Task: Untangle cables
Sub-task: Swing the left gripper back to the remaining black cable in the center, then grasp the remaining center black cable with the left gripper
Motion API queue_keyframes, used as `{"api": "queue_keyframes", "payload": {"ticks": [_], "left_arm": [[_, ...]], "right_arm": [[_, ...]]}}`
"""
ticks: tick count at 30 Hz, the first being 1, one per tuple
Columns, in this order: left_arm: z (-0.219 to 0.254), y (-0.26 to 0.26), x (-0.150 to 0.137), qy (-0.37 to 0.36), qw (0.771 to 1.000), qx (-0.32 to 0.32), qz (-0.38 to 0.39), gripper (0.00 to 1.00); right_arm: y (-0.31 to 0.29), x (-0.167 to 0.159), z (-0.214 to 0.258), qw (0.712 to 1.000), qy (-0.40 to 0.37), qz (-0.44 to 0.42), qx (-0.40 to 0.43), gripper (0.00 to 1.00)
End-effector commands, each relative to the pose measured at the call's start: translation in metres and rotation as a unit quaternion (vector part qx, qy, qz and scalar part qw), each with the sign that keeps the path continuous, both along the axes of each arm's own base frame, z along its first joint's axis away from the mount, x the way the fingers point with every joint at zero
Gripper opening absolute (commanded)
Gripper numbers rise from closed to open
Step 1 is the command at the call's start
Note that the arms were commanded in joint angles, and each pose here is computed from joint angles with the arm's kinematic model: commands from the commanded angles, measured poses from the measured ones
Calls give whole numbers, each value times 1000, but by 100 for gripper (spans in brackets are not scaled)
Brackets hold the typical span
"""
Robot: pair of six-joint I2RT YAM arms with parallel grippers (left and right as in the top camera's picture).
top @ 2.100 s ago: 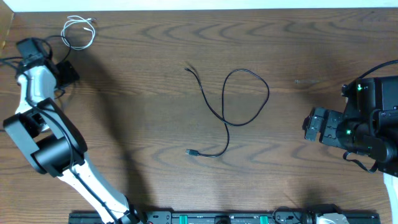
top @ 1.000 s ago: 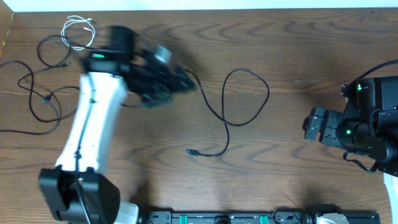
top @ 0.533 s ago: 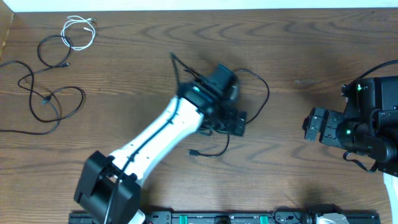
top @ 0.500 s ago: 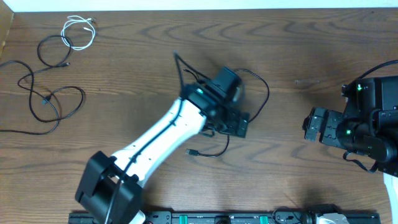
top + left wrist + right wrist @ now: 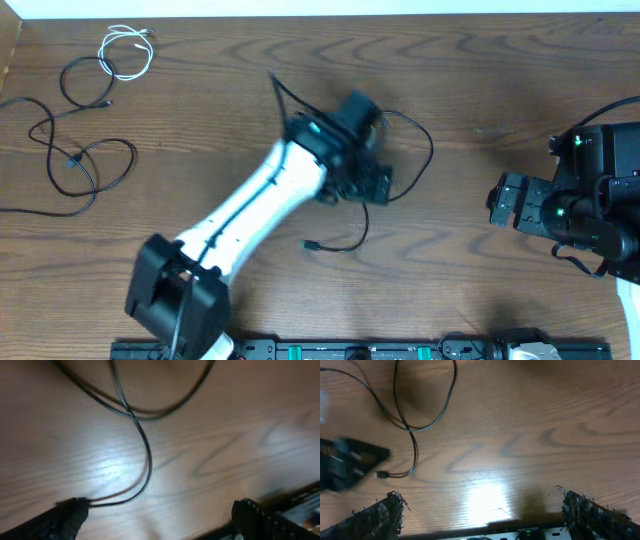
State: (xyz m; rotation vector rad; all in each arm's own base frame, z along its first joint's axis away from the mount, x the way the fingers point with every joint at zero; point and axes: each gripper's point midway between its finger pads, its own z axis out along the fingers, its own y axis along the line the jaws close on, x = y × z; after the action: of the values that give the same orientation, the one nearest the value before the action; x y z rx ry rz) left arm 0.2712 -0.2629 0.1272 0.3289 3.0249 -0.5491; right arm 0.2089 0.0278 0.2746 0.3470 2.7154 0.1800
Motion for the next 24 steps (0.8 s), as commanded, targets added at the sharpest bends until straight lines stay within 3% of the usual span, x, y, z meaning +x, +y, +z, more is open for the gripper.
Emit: {"api": "queue_keyframes", "payload": {"ticks": [1, 5, 8, 11, 13, 15, 19, 24], "left_arm": [[50, 2, 21, -24, 998, -47, -17, 97], [56, 0, 20, -33, 998, -42, -29, 97], [39, 4, 20, -33, 999, 2, -31, 97], [16, -2, 12, 19, 999, 11, -39, 96], [-6, 3, 5, 88, 993, 52, -66, 96], [-16, 7, 7, 100, 989, 77, -77, 96], [-41, 2, 24, 88, 989, 90, -77, 97], [-58, -22, 53, 14, 992, 79, -102, 97]], "right_arm": [[-2, 0, 1, 1000, -1, -7, -1, 99], [-2, 0, 1, 1000, -1, -7, -1, 99], [-2, 0, 1, 1000, -1, -7, -1, 99], [-2, 0, 1, 1000, -1, -7, -1, 99], [-2, 0, 1, 1000, -1, -7, -1, 99], [-2, 0, 1, 1000, -1, -7, -1, 99], [-2, 0, 1, 1000, -1, -7, -1, 99], [-2, 0, 1, 1000, -1, -7, -1, 99]]}}
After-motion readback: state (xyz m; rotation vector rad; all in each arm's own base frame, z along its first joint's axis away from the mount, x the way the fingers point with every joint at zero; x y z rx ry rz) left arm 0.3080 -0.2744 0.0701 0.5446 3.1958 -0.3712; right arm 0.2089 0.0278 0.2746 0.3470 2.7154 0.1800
